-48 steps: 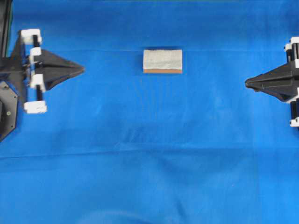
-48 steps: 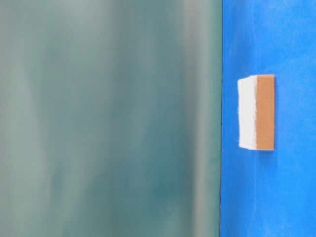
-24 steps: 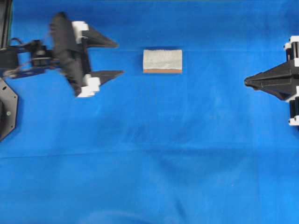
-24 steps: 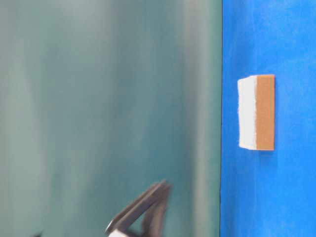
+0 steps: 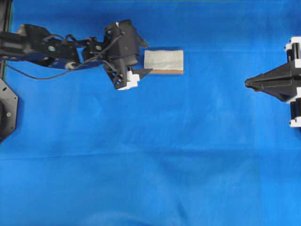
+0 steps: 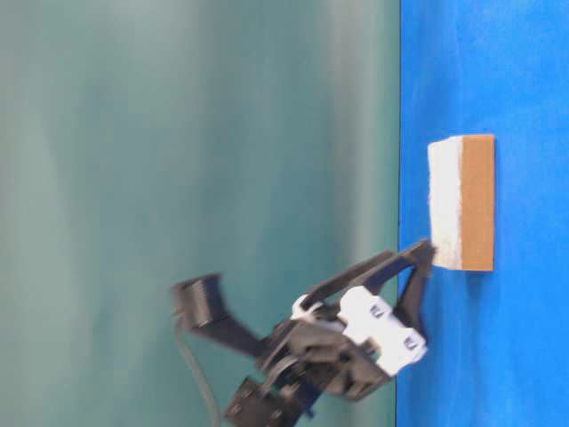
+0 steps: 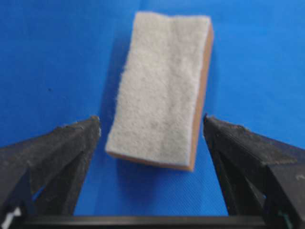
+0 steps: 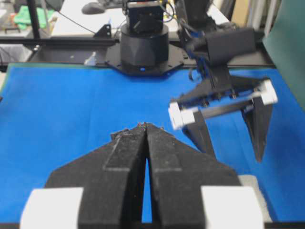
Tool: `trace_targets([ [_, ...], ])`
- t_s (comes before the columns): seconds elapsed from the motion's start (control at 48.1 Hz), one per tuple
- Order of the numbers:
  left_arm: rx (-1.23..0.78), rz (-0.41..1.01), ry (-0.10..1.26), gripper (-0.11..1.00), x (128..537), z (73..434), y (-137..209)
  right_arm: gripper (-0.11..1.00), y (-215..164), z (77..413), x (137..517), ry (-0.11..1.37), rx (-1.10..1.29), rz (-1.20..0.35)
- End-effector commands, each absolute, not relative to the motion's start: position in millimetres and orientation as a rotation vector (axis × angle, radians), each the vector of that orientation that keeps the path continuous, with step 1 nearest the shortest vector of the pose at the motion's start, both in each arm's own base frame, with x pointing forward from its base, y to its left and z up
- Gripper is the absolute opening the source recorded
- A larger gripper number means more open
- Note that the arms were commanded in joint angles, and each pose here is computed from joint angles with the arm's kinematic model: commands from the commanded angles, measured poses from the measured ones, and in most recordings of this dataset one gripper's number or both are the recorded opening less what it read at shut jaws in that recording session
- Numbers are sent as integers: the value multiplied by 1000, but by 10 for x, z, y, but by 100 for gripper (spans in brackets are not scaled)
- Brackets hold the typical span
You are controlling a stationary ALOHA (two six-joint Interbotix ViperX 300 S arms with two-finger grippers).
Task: Hand over the sponge with the left arm and wipe it with the right arm.
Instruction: 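Close the left gripper on the sponge's left end and lift it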
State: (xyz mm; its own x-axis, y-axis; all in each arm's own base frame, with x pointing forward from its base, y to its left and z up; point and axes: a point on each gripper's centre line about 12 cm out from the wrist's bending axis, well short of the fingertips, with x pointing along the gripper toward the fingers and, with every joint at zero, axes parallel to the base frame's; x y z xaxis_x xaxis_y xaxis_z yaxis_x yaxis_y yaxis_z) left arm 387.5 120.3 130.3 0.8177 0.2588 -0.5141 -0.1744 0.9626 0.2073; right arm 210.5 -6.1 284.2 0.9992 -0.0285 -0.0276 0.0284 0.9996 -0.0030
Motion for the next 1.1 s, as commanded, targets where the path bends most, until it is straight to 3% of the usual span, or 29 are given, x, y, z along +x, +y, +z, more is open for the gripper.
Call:
trace_targets([
  [0.0,168,232,549,94,3974,1339,1233,0,-68,2916,2136,11,-1,-32],
  [0.27,179,242,613,94,4069,1027,1394,0,-72,2893,2147,20,0,-33],
  [0.603,177,241,626,92,4085,1003,1407,0,-69,2880,2160,25,2,-32],
  [0.666,167,241,639,85,4074,1015,1403,0,-72,2879,2162,25,0,-33],
  [0.853,148,237,649,41,4032,1142,1359,0,-73,2871,2169,28,4,-33],
  [0.936,116,244,641,34,4021,1255,1334,0,-72,2877,2171,26,2,-33],
  [1.082,49,250,618,33,4000,1514,1244,0,-80,2886,2175,24,4,-37],
])
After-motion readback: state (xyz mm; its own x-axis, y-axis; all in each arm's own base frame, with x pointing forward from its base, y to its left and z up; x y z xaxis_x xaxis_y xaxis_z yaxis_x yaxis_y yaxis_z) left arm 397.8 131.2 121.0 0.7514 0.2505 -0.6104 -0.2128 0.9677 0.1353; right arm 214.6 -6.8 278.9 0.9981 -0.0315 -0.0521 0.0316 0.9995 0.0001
